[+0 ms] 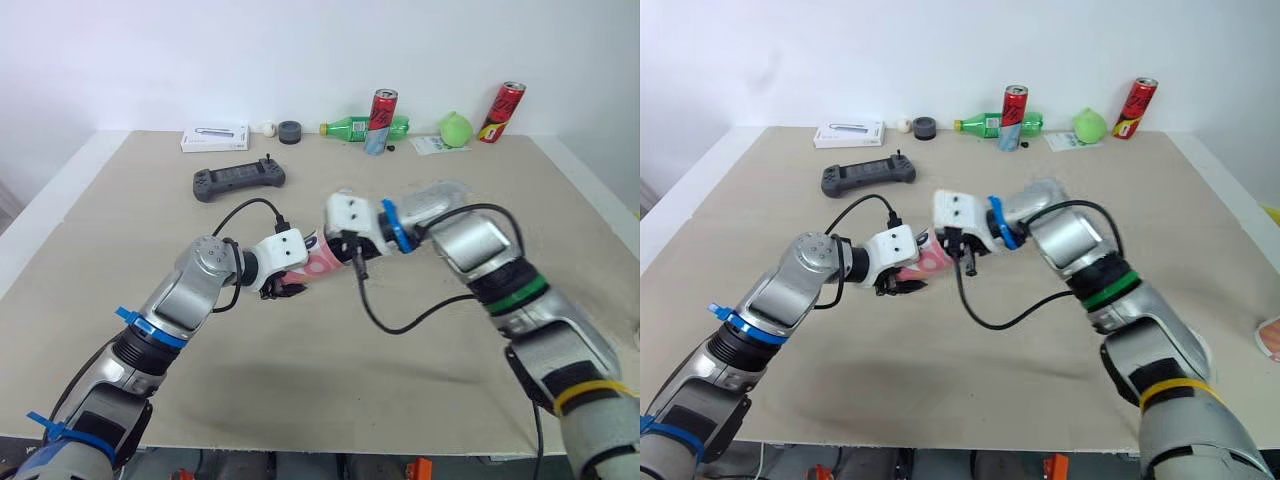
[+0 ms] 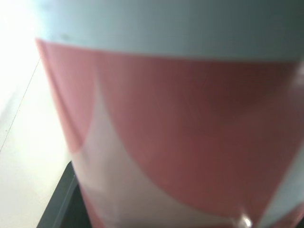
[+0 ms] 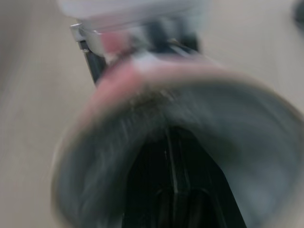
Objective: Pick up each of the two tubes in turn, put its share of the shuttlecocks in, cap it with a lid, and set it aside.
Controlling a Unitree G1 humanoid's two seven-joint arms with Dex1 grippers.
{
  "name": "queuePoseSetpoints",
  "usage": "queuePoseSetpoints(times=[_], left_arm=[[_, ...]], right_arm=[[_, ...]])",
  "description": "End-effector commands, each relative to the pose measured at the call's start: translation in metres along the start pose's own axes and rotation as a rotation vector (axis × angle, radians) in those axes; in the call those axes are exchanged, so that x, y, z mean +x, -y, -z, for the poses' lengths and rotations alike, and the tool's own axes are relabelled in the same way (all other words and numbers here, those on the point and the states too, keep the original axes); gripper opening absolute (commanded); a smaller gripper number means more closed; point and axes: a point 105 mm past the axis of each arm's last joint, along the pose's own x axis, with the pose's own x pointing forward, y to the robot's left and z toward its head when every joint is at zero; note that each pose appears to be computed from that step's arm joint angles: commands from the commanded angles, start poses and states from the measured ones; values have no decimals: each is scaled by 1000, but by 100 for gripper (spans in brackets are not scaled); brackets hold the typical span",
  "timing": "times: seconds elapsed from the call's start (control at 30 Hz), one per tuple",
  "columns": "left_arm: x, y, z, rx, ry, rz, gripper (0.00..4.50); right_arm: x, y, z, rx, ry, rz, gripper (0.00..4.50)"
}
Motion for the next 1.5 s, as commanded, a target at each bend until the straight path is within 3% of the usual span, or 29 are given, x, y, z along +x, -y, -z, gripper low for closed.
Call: queuePoseSetpoints(times=[0.03, 0.23, 0.4, 0.63, 0.73, 0.83, 0.87, 0.93, 1.07, 1.2, 1.23, 1.5], left_arm=[[10, 21, -1, -6, 7, 80, 251], [9, 22, 0, -15, 5, 72, 251], [8, 23, 2, -19, 1, 67, 251], [6, 17, 4, -24, 15, 42, 251], [1, -2, -17, -5, 133, -46, 251], [-9, -19, -46, -15, 305, -117, 251], [-12, -23, -55, -28, 368, -133, 251], [-17, -25, -69, -48, 476, -143, 251], [-17, -15, -90, -104, 652, -107, 251], [5, 4, -81, -141, 695, -89, 251], [9, 8, -78, -154, 704, -86, 251], [46, 38, -31, -248, 652, -112, 251]], right_arm=[[21, -9, 5, -20, -33, -67, 3], [14, -7, -13, 0, 71, -74, 3], [-45, 4, -19, 64, 159, 16, 3], [-113, -5, -10, 170, 194, 115, 3], [-141, -8, 1, 192, 188, 177, 3], [-165, -19, 38, 238, 45, 206, 3], [-174, -28, 53, 262, -22, 193, 50], [-191, -45, 79, 315, -148, 161, 79], [-216, -68, 122, 363, -382, 119, 242], [-233, -89, 159, 410, -557, 69, 430], [-237, -93, 166, 419, -584, 61, 446], [-253, -114, 210, 578, -692, 83, 446]])
